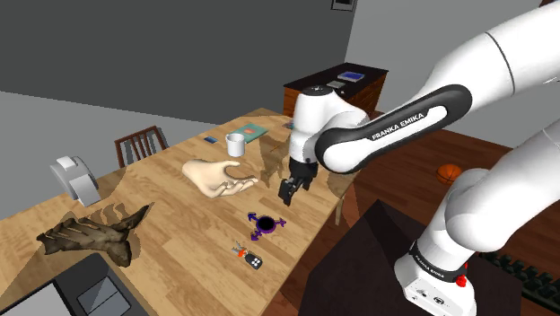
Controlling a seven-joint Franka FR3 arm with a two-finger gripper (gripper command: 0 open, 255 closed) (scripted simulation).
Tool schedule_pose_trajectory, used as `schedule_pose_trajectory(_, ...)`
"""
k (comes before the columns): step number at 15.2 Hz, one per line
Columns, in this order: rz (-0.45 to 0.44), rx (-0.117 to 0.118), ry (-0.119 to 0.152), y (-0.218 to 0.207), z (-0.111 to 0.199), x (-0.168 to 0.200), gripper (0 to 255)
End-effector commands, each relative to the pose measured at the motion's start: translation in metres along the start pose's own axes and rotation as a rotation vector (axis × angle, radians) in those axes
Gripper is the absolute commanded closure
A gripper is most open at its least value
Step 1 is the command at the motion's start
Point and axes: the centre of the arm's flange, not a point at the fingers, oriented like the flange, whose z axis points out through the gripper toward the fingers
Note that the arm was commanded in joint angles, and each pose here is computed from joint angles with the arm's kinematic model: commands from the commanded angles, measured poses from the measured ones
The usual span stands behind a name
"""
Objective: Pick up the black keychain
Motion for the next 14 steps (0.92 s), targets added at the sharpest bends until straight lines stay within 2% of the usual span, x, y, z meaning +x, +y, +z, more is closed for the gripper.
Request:
schedule_pose_trajectory(1, 0.007, 0.003, -0.003, -0.015, 0.021, 0.008, 0)
schedule_pose_trajectory(14, 0.043, 0.006, -0.032, -0.116, 0.155, 0.047, 0)
